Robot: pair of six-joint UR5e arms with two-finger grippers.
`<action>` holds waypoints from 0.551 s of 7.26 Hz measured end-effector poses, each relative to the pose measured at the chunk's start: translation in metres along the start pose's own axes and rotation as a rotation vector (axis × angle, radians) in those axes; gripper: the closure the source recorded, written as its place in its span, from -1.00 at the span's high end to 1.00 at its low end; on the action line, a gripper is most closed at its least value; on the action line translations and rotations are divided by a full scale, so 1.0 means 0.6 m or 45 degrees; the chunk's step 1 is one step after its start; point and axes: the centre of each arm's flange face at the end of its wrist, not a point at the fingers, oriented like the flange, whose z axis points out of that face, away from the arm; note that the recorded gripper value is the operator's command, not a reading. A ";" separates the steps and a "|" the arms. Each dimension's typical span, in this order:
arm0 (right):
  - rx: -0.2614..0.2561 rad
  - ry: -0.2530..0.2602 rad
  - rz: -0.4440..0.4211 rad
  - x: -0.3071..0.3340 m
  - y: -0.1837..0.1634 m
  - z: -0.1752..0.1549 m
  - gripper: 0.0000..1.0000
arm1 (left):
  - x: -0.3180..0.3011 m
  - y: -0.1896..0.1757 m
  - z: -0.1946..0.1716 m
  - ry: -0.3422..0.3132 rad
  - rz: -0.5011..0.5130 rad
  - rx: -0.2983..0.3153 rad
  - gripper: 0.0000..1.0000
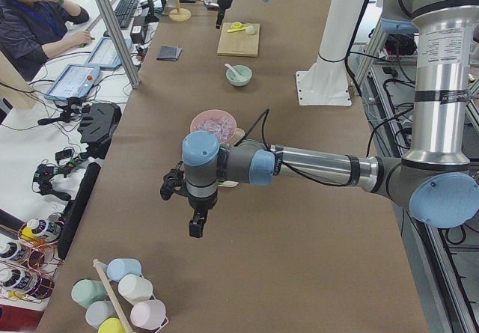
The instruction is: Put spoon and ice into bowl
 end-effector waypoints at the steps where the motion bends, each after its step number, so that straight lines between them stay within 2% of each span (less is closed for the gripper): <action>1: -0.061 -0.026 -0.100 0.114 -0.026 -0.016 1.00 | -0.011 0.016 0.001 0.062 -0.043 -0.001 0.97; 3: -0.153 -0.089 -0.195 0.337 -0.037 -0.037 1.00 | -0.014 0.038 -0.001 0.100 -0.067 -0.003 0.97; 4: -0.181 -0.102 -0.229 0.443 -0.019 -0.039 1.00 | -0.010 0.046 -0.005 0.102 -0.059 0.003 0.97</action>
